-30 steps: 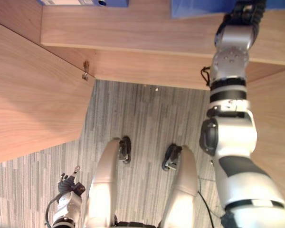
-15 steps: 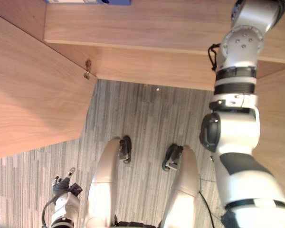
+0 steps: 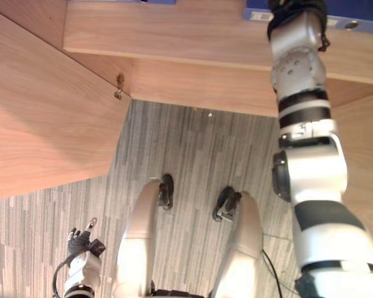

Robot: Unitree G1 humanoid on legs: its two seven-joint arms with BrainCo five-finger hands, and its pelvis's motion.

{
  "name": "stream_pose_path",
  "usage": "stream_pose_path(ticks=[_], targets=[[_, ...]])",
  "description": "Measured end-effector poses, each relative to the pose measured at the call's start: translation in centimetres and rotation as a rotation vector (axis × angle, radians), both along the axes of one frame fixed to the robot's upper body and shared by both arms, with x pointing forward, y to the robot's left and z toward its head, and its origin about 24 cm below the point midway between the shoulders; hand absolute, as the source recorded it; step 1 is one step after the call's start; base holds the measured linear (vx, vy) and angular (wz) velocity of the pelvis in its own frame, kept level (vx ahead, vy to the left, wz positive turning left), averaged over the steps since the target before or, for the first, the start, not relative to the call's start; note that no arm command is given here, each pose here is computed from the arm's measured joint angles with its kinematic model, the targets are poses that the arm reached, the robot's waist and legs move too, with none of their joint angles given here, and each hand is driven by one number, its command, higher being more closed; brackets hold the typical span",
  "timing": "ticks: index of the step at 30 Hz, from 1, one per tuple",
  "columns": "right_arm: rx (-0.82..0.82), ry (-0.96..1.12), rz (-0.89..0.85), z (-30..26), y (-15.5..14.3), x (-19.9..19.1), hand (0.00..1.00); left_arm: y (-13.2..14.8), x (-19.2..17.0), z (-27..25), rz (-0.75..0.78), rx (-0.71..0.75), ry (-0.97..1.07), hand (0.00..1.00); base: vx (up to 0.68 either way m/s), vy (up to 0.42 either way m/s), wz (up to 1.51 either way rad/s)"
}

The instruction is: Walk over to the cabinet, pick up the folder, carry it to the office cabinet, place the folder inside the office cabinet, then close the office cabinet door

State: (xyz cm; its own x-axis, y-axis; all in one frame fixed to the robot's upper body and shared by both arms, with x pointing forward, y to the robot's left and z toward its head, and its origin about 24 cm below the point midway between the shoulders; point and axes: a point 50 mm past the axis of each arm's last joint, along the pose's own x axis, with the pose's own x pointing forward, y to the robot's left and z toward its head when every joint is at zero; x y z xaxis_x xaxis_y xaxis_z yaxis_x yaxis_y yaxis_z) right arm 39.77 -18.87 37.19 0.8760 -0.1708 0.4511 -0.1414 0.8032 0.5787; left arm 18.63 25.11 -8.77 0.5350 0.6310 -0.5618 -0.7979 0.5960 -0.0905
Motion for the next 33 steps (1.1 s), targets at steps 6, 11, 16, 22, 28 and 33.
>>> stream_pose_path(ticks=[6, 11, 16, 22, 28, 33], targets=[[-0.217, 0.169, -0.073, -3.8, 0.2, 1.5, 0.0, 0.1, 0.3, 0.2, -0.022, 0.013, -0.005, 0.0, -0.01, 0.003, -0.03], [-0.321, 0.295, -0.097, -7.2, 0.8, 2.4, 0.0, 0.1, 0.6, 0.4, -0.044, 0.032, -0.001, 0.0, -0.02, 0.008, -0.07], [-0.346, 0.321, -0.07, -8.1, 1.7, 2.7, 0.0, 0.1, 0.6, 0.3, -0.048, 0.03, 0.0, 0.0, -0.01, 0.001, -0.02], [-0.254, 0.363, -0.04, -10.4, 2.0, 2.8, 0.0, -0.9, -0.4, -1.2, -0.063, -0.023, 0.063, 0.0, 0.03, 0.042, -0.1], [-0.107, 0.377, -0.023, -15.7, 1.7, 2.0, 0.0, -1.4, -2.4, -2.6, -0.092, -0.045, 0.134, 0.0, 0.04, 0.065, -0.1], [-0.009, 0.749, 0.018, -31.5, 2.7, -2.5, 0.0, -2.3, -4.0, -3.7, -0.173, -0.039, 0.202, 0.0, 0.09, 0.01, 0.0]])
